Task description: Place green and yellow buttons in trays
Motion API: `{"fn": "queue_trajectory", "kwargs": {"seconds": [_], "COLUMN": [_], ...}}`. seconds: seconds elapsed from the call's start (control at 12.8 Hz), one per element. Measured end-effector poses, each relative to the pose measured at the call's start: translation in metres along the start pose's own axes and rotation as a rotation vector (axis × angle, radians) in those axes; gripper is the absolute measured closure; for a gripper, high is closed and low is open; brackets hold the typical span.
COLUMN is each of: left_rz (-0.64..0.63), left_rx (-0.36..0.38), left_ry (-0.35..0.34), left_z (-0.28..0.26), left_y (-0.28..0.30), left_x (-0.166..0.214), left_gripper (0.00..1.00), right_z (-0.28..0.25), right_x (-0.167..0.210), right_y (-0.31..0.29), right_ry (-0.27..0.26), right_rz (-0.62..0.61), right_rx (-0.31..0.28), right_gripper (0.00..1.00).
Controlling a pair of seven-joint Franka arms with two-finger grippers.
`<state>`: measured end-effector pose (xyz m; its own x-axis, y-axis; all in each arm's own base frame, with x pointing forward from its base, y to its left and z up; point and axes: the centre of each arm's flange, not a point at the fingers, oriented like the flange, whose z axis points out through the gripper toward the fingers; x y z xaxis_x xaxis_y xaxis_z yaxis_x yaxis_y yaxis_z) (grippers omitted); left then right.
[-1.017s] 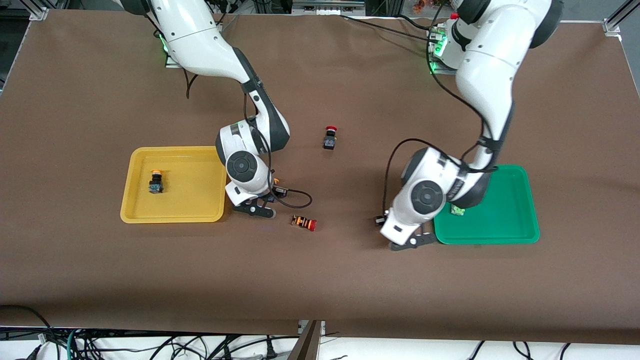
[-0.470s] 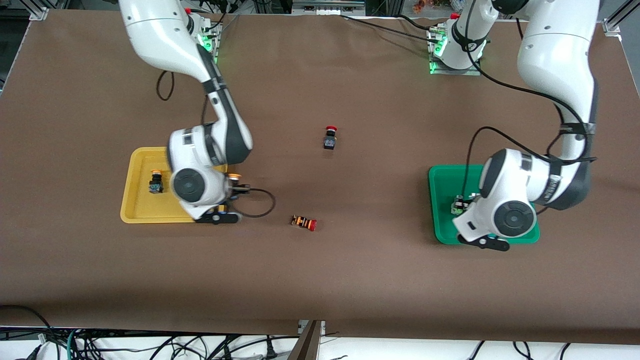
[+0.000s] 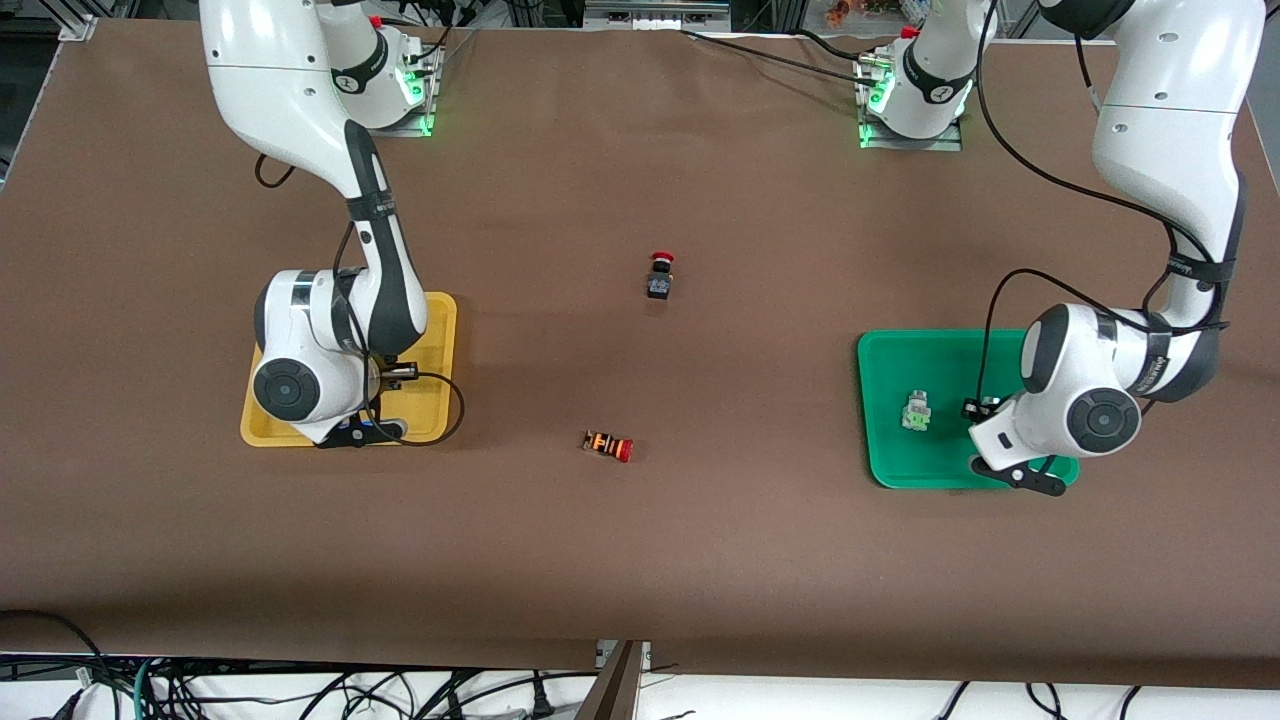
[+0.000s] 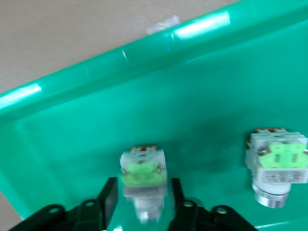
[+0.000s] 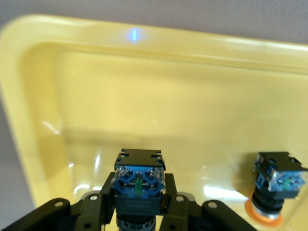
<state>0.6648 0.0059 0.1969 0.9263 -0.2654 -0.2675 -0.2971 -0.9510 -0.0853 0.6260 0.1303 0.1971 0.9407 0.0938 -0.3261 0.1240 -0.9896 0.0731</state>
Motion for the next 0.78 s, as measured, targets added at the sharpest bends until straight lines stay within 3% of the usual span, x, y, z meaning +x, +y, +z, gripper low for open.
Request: {"fn": "queue_trajectory", "kwargs": {"seconds": [0.08, 0.16, 0.31, 0.47, 0.55, 0.78], "left_rz": [0.005, 0.004, -0.018, -0.059, -0.069, -0.062], "left_rx": [0.001, 0.009, 0.030, 0.011, 0.006, 0.007], "left_ry": [0.010, 0.027, 0.070, 0.130, 0.162, 0.194], "left_z": [-0.007, -0.023, -0.082, -0.154, -0.184, -0.262], "left_y": [0.004, 0.004, -0.004, -0.009, -0.008, 0.008], "left_x": [0.000, -0.002, -0.014, -0.031, -0.038, -0.058], "left_gripper": [0.32, 0.21, 0.00, 0.00, 0.00, 0.00], "right_z": [0.007, 0.008, -0.002, -0.022, -0.035, -0.068], "right_x": [-0.001, -0.001, -0.002, -0.004, -0.005, -0.005], "right_y": [0.002, 0.002, 0.000, -0.002, -0.001, 0.003], "right_ry": [0.005, 0.009, 0.019, 0.007, -0.002, -0.001], "right_rz": [0.003, 0.003, -0.004, -0.009, -0.011, -0.032], "right_rx": [-0.003, -0.004, 0.002, 0.016, 0.024, 0.065], "right_gripper": [0.58, 0.51, 0.30, 0.07, 0.00, 0.00]}}
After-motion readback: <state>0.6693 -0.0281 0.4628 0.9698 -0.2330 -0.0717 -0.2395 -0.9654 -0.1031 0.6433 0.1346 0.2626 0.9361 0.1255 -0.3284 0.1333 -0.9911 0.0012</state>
